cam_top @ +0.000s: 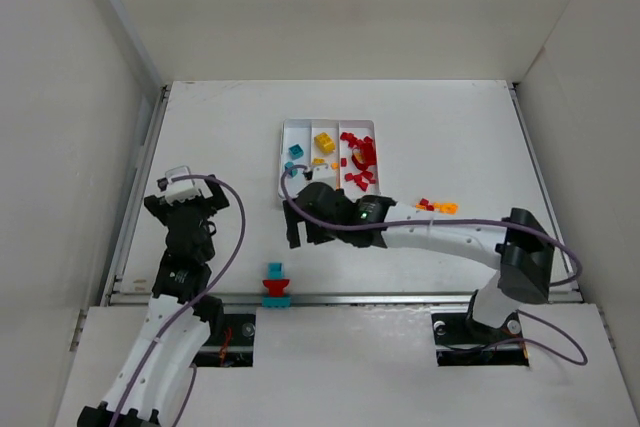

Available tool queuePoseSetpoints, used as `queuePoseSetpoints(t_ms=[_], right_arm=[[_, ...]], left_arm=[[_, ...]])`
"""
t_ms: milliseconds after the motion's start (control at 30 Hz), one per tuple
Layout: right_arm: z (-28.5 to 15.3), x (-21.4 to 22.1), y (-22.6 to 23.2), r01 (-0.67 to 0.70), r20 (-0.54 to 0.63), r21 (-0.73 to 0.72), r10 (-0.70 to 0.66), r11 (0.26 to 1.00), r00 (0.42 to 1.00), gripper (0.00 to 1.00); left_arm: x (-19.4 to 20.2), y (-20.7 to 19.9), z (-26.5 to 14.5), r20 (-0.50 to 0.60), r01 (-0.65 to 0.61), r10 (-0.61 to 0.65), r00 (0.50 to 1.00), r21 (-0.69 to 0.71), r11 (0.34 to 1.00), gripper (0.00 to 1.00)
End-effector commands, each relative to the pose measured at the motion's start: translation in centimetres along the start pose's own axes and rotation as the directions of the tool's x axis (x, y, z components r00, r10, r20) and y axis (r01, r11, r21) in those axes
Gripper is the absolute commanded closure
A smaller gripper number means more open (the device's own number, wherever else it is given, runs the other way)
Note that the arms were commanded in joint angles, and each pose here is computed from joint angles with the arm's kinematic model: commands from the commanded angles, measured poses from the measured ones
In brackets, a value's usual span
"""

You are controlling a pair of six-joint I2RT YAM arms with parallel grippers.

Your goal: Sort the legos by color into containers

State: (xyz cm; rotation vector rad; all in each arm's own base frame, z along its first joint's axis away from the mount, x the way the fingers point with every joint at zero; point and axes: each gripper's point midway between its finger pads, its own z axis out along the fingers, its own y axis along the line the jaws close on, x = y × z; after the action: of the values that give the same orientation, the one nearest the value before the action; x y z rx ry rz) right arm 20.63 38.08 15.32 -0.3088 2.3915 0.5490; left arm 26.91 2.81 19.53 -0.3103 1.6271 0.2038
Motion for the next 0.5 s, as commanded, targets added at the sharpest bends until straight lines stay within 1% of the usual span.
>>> queuePoseSetpoints(t_ms=[0, 67, 100, 167, 333, 467], right_arm=[[0.6, 0.9, 3.0, -0.036, -0.006, -0.018, 0.036, 0.999, 0.999, 0.00], [1.1, 2.4, 4.7, -0.036, -0.044, -0.042, 0.035, 0.998, 0.998, 0.00], [0.9, 2.7, 6.4, -0.024, -0.052, -0.075, 0.020, 0.997, 0.998, 0.00], [2.6, 4.8, 7.4, 0.009, -0.113, -0.061, -0.016, 0.998, 0.993, 0.00], [3.4, 6.2, 8.8, 0.077, -0.156, -0.084, -0.090, 0.993, 0.984, 0.00], [3.9, 6.4, 9.1, 0.078, -0.165, -0.088, -0.091, 0.993, 0.982, 0.00]], left_arm=[[-2.5, 2.0, 0.0, 0.099, 0.061, -0.051, 0.994, -0.101, 0.993, 0.01], [-2.5, 2.2, -0.1, 0.110, 0.069, -0.057, 0.992, -0.110, 0.992, 0.01], [-2.7, 2.3, -0.2, 0.120, 0.075, -0.062, 0.991, -0.108, 0.991, 0.01], [-2.8, 2.3, -0.2, 0.129, 0.081, -0.067, 0.989, -0.104, 0.991, 0.01], [-3.4, 2.5, -0.4, 0.151, 0.087, -0.071, 0.986, -0.101, 0.991, 0.01], [-3.4, 2.3, -0.4, 0.151, 0.086, -0.071, 0.986, -0.090, 0.992, 0.01]])
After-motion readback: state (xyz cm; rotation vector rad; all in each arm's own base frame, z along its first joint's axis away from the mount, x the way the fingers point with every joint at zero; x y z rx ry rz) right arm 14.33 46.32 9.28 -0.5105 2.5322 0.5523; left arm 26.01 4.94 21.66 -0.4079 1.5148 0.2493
